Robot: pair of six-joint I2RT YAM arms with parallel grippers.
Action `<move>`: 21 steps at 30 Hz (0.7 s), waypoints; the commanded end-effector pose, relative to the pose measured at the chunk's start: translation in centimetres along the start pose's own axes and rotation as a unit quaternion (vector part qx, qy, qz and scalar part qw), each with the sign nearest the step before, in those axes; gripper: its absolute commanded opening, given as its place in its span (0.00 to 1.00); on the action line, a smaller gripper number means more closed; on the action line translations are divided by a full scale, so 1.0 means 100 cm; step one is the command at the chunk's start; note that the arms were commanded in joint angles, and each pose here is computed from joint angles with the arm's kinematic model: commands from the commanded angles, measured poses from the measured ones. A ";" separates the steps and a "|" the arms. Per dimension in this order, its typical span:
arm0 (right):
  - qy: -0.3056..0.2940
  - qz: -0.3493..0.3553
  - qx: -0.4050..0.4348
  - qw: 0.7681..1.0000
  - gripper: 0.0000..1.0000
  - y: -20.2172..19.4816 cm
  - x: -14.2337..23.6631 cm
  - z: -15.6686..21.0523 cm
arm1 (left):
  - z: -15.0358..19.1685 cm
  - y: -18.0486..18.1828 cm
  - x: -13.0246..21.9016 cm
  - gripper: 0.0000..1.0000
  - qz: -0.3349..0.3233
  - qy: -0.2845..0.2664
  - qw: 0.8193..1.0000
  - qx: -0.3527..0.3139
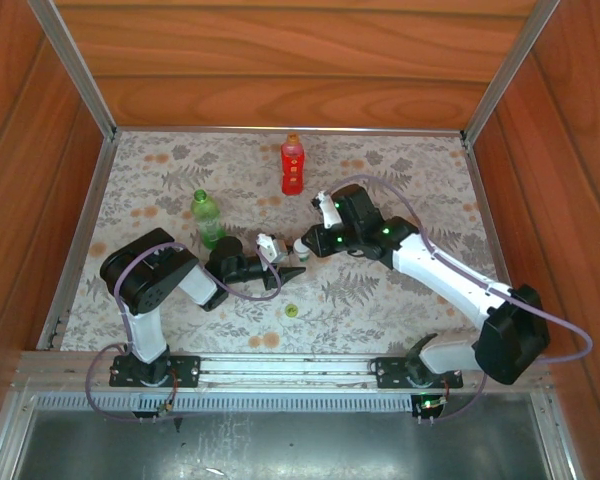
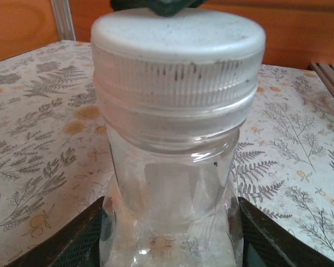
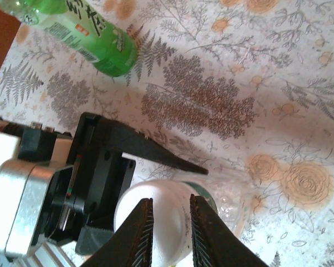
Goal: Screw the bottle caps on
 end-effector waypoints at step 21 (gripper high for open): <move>-0.044 0.002 0.074 0.996 0.67 0.000 0.034 0.012 | 0.004 0.009 -0.002 0.69 -0.025 0.008 1.000 -0.010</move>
Point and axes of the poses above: each hand's point on the last joint's axis, 136 mm out from that joint toward the fingers, its own x axis back along the fingers, its own y axis along the line the jaws close on, z = x × y, the point moved 4 cm from there along x, back along the fingers, and after that the axes turned 12 degrees about -x, right-handed, at the moved point
